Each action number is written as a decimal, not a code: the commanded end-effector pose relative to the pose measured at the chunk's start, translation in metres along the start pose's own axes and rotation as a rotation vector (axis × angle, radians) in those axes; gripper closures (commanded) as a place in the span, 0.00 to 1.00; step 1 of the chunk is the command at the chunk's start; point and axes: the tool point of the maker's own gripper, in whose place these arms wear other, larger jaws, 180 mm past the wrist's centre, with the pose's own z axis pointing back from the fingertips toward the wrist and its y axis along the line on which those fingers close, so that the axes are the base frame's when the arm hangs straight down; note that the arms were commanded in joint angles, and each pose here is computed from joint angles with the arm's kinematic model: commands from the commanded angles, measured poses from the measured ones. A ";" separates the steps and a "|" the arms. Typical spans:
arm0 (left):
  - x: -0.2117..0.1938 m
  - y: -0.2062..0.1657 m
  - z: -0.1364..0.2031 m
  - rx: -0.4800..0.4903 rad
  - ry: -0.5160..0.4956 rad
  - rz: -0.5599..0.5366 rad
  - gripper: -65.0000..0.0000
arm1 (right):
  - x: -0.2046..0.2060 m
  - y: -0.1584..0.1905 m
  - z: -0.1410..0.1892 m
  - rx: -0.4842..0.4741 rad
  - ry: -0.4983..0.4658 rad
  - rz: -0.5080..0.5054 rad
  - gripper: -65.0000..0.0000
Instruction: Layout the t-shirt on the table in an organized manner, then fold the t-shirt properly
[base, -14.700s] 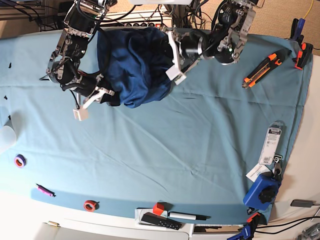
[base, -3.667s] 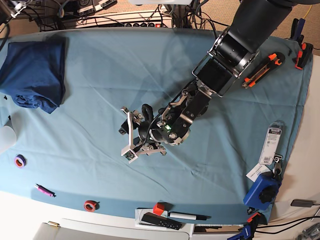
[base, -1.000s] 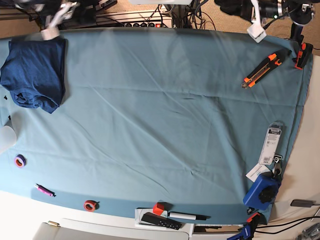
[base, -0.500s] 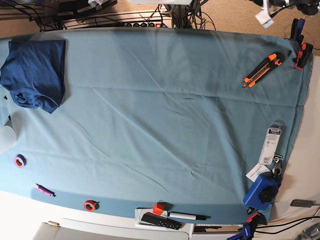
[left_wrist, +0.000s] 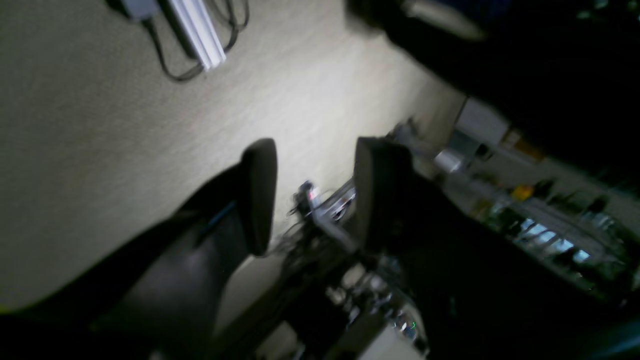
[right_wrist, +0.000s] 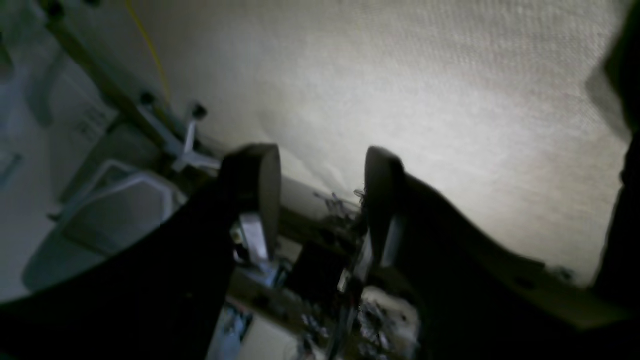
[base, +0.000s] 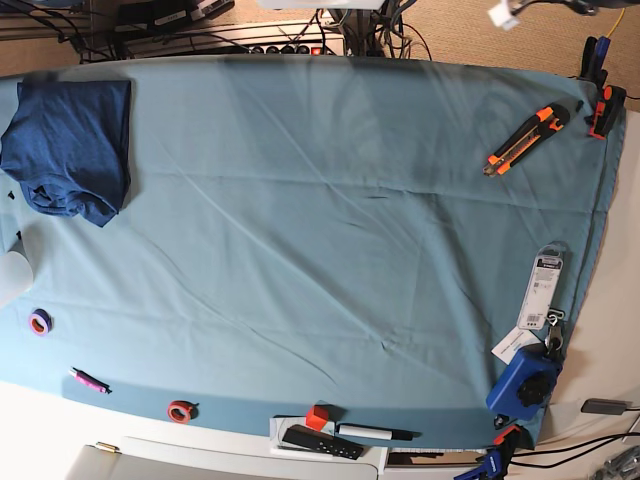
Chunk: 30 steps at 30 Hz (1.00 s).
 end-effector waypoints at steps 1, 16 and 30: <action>-0.002 0.000 -0.006 0.002 0.011 -0.025 0.63 | -0.003 -0.008 0.001 -0.014 0.008 0.006 0.59; 0.098 0.024 -0.119 0.337 -0.036 -0.295 0.63 | 0.122 -0.078 0.006 -0.352 -0.436 -0.197 0.59; 0.149 0.054 -0.113 0.531 -0.096 -0.295 0.63 | 0.159 -0.025 -0.033 -0.325 -0.351 -0.165 0.59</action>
